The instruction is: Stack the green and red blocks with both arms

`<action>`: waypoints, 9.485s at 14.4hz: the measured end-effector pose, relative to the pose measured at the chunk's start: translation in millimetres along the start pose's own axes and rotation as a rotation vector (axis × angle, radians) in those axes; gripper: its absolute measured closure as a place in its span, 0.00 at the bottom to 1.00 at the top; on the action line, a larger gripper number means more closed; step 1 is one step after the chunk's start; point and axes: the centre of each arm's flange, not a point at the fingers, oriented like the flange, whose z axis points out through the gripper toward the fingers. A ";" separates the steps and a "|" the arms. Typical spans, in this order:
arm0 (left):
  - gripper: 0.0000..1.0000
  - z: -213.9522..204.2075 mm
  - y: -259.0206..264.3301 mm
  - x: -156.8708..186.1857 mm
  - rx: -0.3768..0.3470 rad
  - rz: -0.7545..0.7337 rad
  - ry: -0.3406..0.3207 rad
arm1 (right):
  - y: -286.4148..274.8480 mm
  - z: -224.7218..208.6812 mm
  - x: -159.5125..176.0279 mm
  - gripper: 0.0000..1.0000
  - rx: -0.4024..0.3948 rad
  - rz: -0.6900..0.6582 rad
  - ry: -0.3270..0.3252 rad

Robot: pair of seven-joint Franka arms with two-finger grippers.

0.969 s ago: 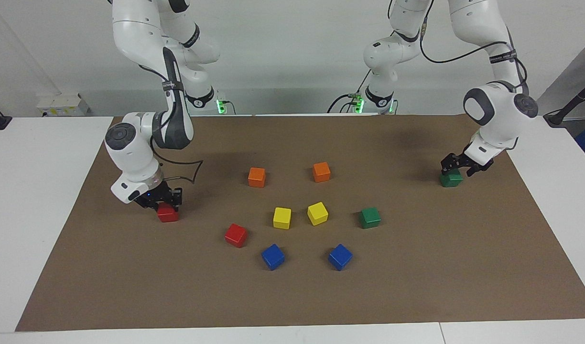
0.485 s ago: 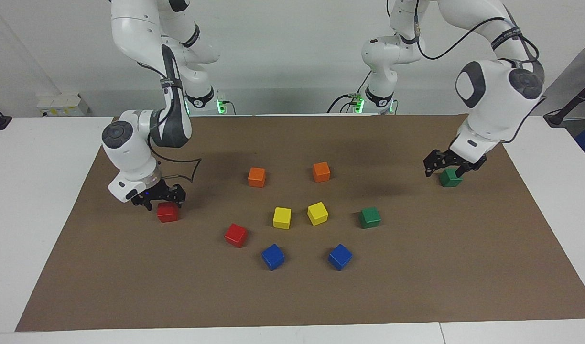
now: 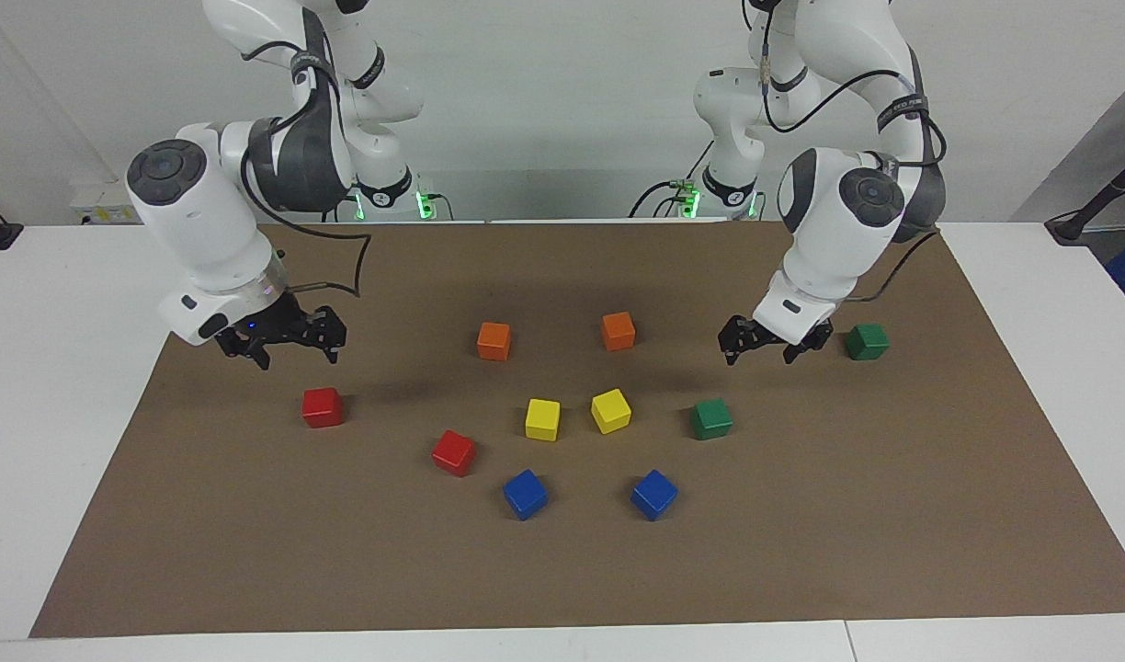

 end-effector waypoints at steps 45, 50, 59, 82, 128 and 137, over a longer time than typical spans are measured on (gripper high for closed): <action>0.45 -25.9 -109.9 -4.6 0.092 0.044 -0.044 | -158.9 188.1 49.5 0.45 0.025 0.390 0.079; 0.45 -23.7 -231.4 -42.3 0.060 0.138 -0.088 | -149.1 137.6 42.4 0.45 0.001 0.280 0.048; 0.45 36.8 -270.9 -94.9 0.064 0.101 0.000 | -11.2 36.7 0.4 0.45 -0.015 -0.105 -0.046; 0.45 67.7 -281.2 -121.5 0.061 0.031 0.124 | 59.1 133.7 -34.7 0.45 -0.011 -0.089 0.033; 0.00 -206.6 -165.8 -80.5 0.038 -0.083 -0.099 | 46.3 -79.3 -129.8 0.00 -0.005 -0.106 0.000; 0.00 -207.3 -151.6 -71.8 0.045 -0.054 -0.056 | 47.0 -81.4 -114.1 0.00 -0.003 -0.104 -0.043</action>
